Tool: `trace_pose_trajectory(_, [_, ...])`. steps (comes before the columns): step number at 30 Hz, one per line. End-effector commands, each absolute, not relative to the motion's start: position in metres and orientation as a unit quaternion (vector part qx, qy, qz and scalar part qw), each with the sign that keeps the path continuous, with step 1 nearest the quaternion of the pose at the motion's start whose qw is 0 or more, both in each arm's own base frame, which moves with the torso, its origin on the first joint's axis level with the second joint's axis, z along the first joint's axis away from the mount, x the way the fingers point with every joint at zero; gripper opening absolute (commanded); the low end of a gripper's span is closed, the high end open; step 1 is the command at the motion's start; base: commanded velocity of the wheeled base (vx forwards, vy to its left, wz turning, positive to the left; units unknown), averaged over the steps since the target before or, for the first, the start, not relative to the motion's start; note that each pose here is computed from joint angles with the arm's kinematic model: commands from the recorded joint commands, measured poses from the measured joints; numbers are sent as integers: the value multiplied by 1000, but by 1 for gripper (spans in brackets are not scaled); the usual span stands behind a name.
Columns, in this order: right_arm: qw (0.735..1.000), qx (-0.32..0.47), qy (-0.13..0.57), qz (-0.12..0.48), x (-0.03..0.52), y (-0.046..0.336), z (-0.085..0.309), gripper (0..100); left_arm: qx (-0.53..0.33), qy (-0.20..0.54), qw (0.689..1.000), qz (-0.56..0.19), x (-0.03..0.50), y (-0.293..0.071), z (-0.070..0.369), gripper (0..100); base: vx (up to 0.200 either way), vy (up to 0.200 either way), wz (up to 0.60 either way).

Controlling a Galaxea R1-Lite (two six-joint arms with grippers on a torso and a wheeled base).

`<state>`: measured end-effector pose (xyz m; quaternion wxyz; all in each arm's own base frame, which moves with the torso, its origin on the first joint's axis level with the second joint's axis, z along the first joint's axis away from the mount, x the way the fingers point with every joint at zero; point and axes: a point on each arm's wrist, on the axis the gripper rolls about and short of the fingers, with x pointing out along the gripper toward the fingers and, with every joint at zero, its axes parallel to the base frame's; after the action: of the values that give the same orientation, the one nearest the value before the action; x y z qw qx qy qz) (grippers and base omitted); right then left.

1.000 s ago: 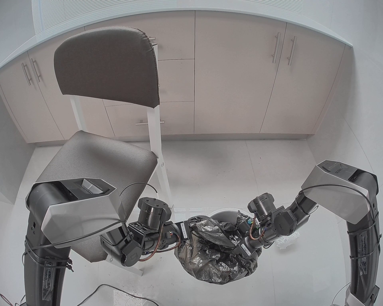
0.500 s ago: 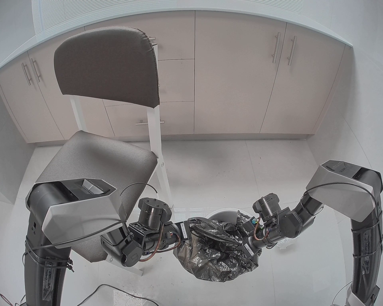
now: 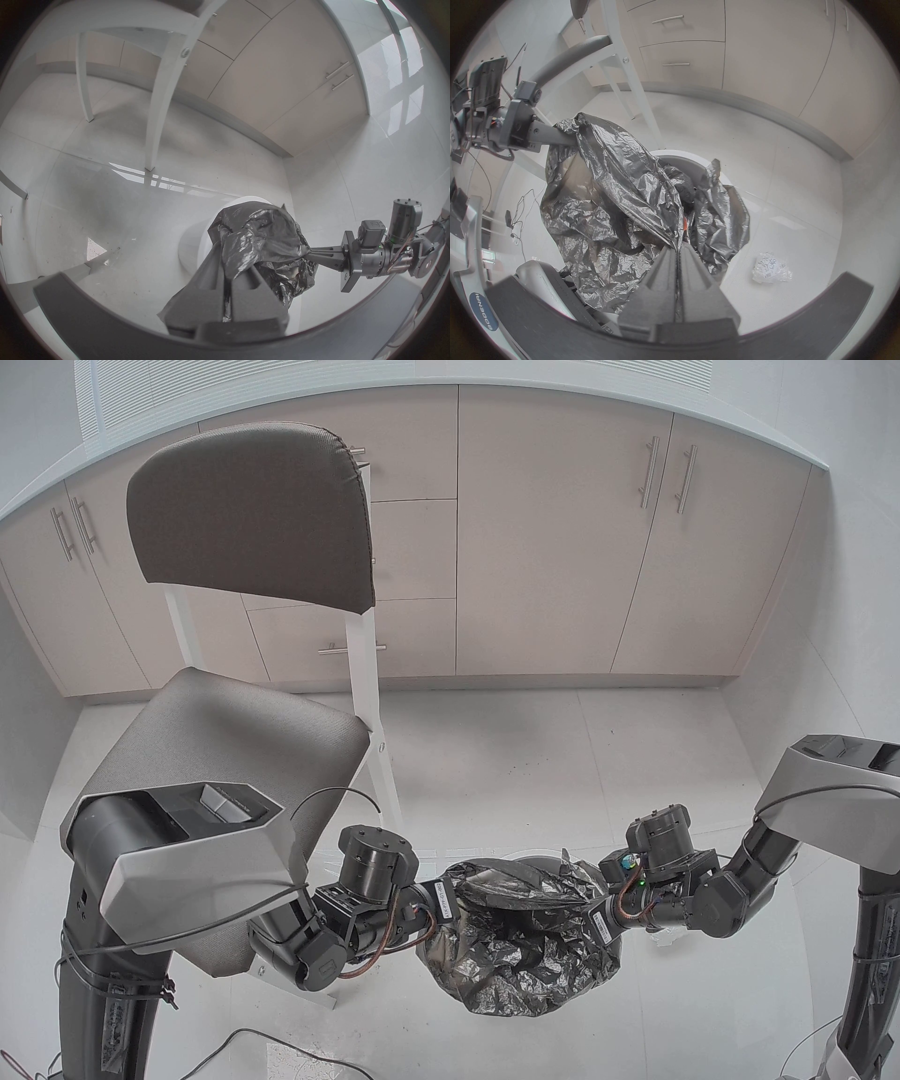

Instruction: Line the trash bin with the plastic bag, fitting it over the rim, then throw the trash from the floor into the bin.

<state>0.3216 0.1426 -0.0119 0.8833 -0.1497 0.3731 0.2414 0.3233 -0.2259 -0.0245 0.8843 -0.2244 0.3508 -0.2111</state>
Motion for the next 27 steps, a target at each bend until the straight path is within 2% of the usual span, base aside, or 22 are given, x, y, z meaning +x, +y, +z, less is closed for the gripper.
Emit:
trace_pose_trajectory(1, [889, -158, 361, 233, 317, 145, -2, 0, -222, 346, 883, -226, 320, -238, -19, 0, 0, 0, 0])
trace_pose_trajectory(12, [892, -174, 367, 198, 317, 140, -5, 0, -194, 370, 878, -234, 340, -265, -13, 0, 0, 0, 0])
trace_pose_trajectory(27, [894, -208, 378, 124, 328, 125, -15, 0, -145, 357, 889, -248, 357, -270, -32, 0, 0, 0, 0])
